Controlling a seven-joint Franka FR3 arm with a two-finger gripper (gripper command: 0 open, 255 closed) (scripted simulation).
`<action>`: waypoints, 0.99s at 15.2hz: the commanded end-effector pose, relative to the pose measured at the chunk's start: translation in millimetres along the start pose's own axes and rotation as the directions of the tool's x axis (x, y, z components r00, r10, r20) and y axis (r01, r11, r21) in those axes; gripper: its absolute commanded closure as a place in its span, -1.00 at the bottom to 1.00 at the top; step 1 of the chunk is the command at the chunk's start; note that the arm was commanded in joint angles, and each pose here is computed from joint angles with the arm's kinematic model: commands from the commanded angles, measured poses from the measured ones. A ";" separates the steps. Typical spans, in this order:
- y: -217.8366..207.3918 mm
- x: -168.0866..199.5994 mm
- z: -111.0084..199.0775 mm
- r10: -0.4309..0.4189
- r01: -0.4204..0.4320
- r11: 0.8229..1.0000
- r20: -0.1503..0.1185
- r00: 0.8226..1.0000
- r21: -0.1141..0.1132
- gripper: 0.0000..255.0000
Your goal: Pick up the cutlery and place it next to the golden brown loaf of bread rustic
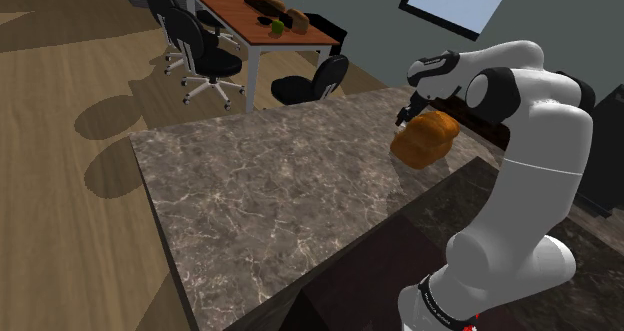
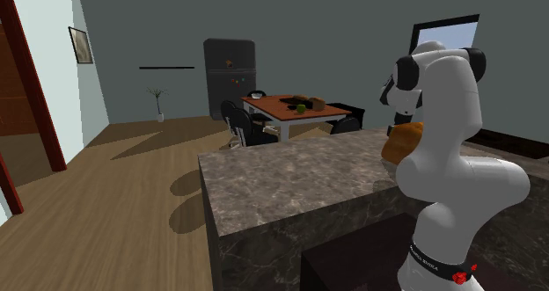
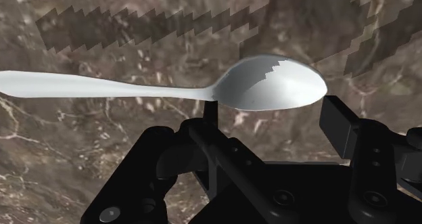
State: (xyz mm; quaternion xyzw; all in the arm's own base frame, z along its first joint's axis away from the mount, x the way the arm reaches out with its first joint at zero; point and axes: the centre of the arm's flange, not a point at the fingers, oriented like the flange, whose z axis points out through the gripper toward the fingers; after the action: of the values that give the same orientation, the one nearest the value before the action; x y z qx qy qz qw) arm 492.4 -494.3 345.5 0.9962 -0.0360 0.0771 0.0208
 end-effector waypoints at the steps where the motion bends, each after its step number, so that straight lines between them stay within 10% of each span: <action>1: 0.1 -0.1 0.3 0.000 0.000 1.000 0.000 1.000 0.000 1.00; 4: 0.1 -0.1 0.3 0.000 0.000 1.000 0.000 1.000 0.000 1.00; 5: 0.1 -0.1 0.3 0.000 0.000 1.000 0.000 1.000 0.000 -1.00; 15: 0.1 -0.1 -49.7 0.000 0.000 1.000 0.000 1.000 0.000 -1.00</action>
State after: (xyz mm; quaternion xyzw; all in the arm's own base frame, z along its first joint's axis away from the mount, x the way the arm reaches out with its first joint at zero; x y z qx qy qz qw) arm 484.9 -492.4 388.5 0.9961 -0.0360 0.0778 0.0213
